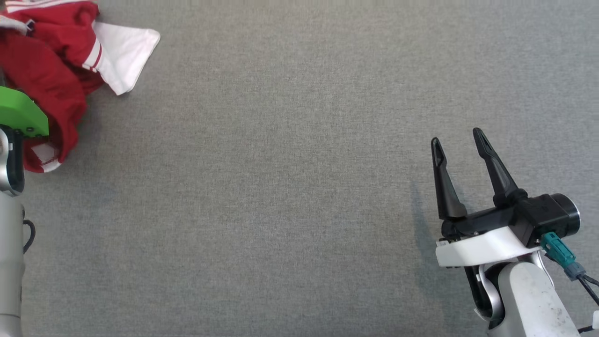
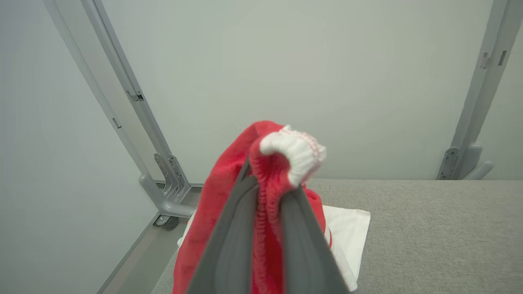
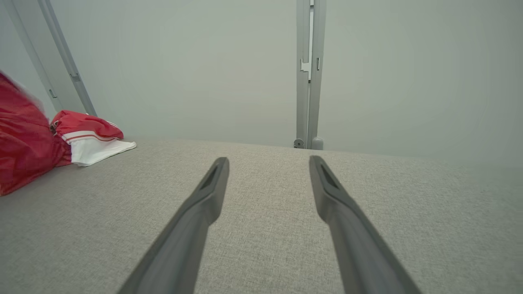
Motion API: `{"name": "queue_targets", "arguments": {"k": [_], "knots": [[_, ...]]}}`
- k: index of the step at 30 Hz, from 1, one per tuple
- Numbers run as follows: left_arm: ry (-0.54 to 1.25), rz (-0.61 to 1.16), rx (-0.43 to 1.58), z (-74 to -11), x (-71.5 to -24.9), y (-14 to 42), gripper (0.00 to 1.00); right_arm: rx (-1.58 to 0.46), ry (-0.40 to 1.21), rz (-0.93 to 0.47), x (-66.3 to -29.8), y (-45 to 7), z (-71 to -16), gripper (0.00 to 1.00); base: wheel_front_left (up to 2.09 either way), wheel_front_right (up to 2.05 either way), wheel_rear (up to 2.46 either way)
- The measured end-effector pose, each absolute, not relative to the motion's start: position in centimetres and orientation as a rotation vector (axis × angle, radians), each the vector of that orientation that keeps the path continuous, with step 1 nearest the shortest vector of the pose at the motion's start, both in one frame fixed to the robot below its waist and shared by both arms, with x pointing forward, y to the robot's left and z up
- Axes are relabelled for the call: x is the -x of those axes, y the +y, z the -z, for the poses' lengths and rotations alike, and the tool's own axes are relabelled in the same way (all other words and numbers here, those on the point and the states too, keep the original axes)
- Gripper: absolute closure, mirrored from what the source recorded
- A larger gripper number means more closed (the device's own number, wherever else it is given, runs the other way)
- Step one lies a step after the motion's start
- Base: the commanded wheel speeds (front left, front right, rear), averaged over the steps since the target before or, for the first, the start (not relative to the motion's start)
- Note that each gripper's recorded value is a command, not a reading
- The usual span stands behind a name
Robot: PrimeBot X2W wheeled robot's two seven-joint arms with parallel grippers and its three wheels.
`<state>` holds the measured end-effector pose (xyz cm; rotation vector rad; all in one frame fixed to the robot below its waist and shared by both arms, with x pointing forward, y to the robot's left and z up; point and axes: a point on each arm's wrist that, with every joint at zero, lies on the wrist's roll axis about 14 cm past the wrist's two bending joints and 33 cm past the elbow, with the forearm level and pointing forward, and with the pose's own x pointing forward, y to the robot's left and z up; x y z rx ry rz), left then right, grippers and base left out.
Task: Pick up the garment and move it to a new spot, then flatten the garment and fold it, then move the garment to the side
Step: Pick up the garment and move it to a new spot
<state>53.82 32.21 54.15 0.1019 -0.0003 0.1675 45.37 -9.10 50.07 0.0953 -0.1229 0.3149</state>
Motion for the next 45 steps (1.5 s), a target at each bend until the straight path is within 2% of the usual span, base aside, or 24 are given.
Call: {"name": "queue_targets", "arguments": {"k": [6,9,16,20,24,29,33,40,45], "knots": [[-0.124,-0.076,-0.158,-60.5,-53.6,29.2,1.0,-0.109,-0.164,-0.275,-43.8,-10.6,-52.3,0.0,0.0,0.0,0.0],[-0.207,0.007,-0.203,-64.2,-53.3,26.0,1.0,-0.111,-0.179,-0.238,-42.9,-11.9,-53.1,0.0,0.0,0.0,0.0],[-0.366,0.25,-0.205,-70.2,-51.6,15.5,1.0,-0.102,-0.198,-0.149,-40.8,-15.1,-54.1,0.0,0.0,0.0,0.0],[-0.45,0.42,-0.126,-72.5,-49.9,8.1,1.0,-0.097,-0.214,-0.111,-39.9,-16.5,-54.7,0.0,0.0,0.0,0.0],[-0.48,0.533,-0.061,-72.7,-49.1,3.4,1.0,-0.097,-0.216,-0.073,-39.4,-17.8,-54.8,0.0,0.0,0.0,0.0],[-0.466,0.628,0.051,-70.4,-49.2,-1.0,1.0,-0.101,-0.195,-0.042,-39.5,-18.8,-54.1,0.0,0.0,0.0,0.0],[-0.366,0.639,0.115,-64.5,-50.1,-2.4,1.0,-0.101,-0.175,-0.024,-39.9,-19.4,-53.3,0.0,0.0,0.0,0.0],[-0.118,0.609,0.127,-53.0,-50.7,-2.1,1.0,-0.093,-0.13,0.005,-40.6,-20.4,-51.6,0.0,0.0,0.0,0.0],[0.004,0.545,0.14,-48.2,-50.3,-0.1,1.0,-0.085,-0.108,0.009,-40.9,-20.5,-50.8,0.0,0.0,0.0,0.0]]}}
